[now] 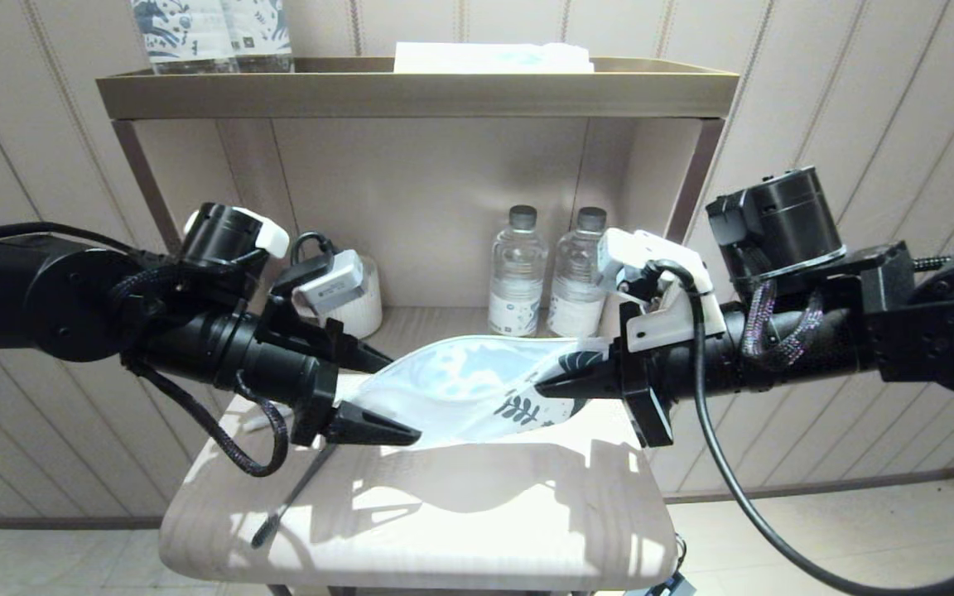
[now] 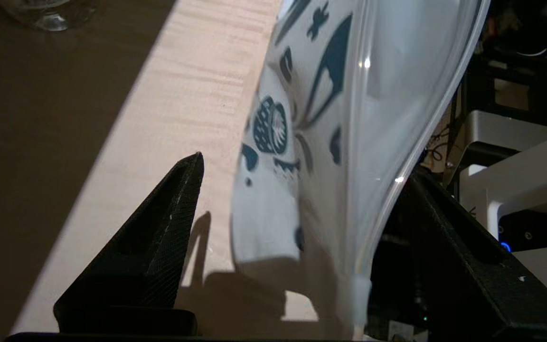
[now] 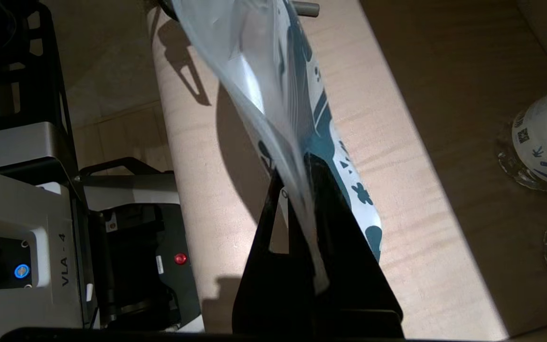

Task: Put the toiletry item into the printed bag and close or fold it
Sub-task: Pick up the toothpaste

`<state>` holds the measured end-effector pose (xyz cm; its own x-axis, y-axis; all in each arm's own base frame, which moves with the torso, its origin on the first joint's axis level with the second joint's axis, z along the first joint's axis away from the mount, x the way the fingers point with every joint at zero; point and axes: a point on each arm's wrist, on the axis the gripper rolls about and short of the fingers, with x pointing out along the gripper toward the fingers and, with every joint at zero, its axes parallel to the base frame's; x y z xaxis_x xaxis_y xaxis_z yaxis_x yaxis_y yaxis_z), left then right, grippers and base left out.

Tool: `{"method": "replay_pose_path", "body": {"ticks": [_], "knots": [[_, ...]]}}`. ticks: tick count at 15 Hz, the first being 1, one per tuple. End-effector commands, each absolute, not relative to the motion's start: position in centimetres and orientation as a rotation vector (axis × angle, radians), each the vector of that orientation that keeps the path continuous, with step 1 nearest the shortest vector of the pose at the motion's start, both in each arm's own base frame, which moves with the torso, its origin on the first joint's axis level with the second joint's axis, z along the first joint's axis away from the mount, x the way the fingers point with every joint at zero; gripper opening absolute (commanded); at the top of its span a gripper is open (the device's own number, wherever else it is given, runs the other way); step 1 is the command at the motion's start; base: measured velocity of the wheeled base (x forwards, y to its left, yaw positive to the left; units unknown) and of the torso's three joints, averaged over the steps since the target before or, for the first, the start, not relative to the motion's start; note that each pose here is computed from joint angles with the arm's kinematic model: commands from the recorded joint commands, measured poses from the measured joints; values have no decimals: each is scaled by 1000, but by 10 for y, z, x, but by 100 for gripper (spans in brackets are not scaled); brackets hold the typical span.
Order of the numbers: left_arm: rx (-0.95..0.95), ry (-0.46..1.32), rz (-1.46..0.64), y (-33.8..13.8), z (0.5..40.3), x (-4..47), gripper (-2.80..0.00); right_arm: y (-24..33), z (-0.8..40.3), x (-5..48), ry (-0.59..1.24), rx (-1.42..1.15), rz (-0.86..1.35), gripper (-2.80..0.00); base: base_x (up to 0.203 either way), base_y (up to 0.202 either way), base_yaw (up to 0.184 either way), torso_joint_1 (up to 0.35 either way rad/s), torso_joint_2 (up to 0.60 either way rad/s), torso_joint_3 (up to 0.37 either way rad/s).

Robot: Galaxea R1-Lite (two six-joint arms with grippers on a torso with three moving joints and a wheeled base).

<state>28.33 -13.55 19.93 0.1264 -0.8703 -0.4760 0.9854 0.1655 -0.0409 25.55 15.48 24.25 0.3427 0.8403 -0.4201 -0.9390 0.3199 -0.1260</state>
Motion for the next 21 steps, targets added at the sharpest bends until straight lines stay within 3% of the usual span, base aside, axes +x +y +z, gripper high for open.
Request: {"method": "replay_pose_path", "body": {"ticks": [1, 10, 16, 21], "knots": [[309, 439, -1365, -127, 200, 282, 0, 150, 247, 253, 283, -378, 1183, -280, 0, 0, 0, 0, 0, 0], [300, 449, -1225, -87, 207, 270, 0, 131, 262, 246, 240, -363, 1142, -280, 0, 0, 0, 0, 0, 0], [368, 545, -988, -60, 200, 272, 0, 123, 273, 231, 202, -362, 1137, -280, 0, 0, 0, 0, 0, 0], [400, 590, -906, -52, 196, 266, 0, 119, 275, 222, 190, -357, 1145, -280, 0, 0, 0, 0, 0, 0]]}}
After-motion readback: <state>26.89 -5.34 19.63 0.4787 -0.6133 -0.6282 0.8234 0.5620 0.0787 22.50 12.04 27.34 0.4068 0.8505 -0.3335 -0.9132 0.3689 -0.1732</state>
